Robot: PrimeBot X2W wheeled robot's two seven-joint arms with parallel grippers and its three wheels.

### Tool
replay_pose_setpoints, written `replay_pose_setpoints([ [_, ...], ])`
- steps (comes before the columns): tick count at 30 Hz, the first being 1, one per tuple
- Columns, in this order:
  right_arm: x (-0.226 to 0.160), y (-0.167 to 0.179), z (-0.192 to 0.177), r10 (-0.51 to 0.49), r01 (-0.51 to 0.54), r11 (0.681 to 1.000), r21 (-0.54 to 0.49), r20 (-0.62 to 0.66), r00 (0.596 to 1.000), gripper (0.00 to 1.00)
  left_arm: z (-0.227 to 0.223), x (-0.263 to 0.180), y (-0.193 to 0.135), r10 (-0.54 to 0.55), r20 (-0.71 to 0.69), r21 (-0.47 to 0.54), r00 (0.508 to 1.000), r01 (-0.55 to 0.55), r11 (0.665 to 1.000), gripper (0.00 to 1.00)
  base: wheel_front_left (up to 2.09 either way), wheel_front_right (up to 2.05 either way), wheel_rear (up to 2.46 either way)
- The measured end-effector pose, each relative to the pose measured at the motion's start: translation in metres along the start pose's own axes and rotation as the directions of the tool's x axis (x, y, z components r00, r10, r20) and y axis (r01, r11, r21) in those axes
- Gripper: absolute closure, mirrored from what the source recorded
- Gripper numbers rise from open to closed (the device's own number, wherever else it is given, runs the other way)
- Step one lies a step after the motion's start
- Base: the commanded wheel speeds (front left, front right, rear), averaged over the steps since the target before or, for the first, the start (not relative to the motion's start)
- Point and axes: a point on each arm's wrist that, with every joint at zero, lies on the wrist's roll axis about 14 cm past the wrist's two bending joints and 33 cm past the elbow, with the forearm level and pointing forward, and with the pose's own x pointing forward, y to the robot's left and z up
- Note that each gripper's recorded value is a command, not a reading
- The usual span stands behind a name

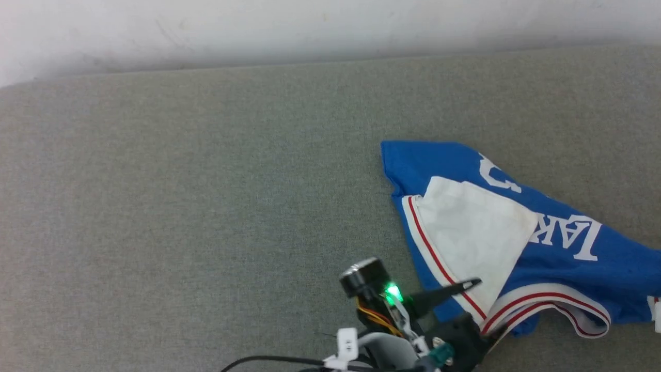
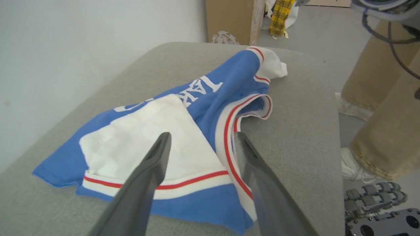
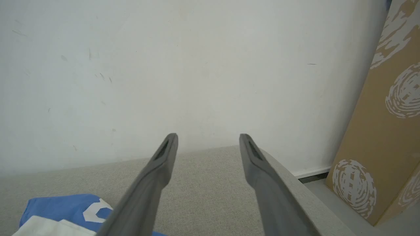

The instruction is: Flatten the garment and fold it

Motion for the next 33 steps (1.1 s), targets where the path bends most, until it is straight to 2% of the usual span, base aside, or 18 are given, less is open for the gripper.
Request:
replay_pose_setpoints([
  [4,0.006,0.0,-0.008,-0.006,0.006,1.0,-0.006,-0.017,1.0,0.0,-0.024,0.012,-0.012,-0.085,-0.078,-0.003,0.993,0.085,0.996,0.0,0.0,0.0,0.0],
  [10,0.016,-0.001,-0.023,-0.014,0.013,1.0,-0.017,-0.045,0.999,0.0,-0.057,0.027,-0.007,-0.122,-0.159,-0.012,0.98,0.121,0.993,0.0,0.0,0.0,0.0],
  [15,0.02,-0.002,-0.035,-0.022,0.02,0.999,-0.027,-0.072,0.997,0.0,-0.085,0.032,-0.027,-0.197,-0.227,-0.051,0.954,0.191,0.98,0.0,0.0,0.0,0.0],
  [19,0.023,-0.002,-0.037,-0.025,0.023,0.999,-0.028,-0.072,0.997,0.0,-0.089,0.037,-0.033,-0.226,-0.235,-0.063,0.945,0.217,0.974,0.0,0.0,0.0,0.0],
  [20,0.023,-0.002,-0.037,-0.024,0.022,0.999,-0.027,-0.073,0.997,0.0,-0.088,0.037,-0.031,-0.223,-0.23,-0.061,0.947,0.214,0.975,0.67,0.0,0.0,0.0],
  [21,0.023,-0.002,-0.037,-0.023,0.021,0.999,-0.026,-0.072,0.997,0.0,-0.088,0.037,-0.031,-0.219,-0.23,-0.066,0.948,0.21,0.976,1.0,0.0,0.0,0.0],
  [25,0.024,0.0,-0.036,-0.019,0.018,1.0,-0.02,-0.065,0.998,0.0,-0.084,0.037,-0.02,-0.172,-0.201,-0.087,0.964,0.158,0.984,1.0,0.0,0.0,0.0],
  [29,0.024,0.003,-0.03,-0.011,0.01,1.0,-0.009,-0.051,0.999,0.0,-0.061,0.038,0.008,-0.052,-0.105,-0.147,0.993,0.037,0.988,1.0,0.0,0.0,0.0],
  [31,0.024,0.005,-0.027,-0.006,0.006,1.0,-0.001,-0.041,0.999,0.0,-0.034,0.036,0.03,0.052,-0.001,-0.228,0.999,-0.051,0.972,1.0,0.0,0.0,0.0],
  [33,0.023,0.005,-0.023,-0.004,0.004,1.0,0.004,-0.033,0.999,0.0,-0.005,0.026,0.052,0.164,0.114,-0.346,0.98,-0.116,0.931,1.0,0.0,0.0,0.0],
])
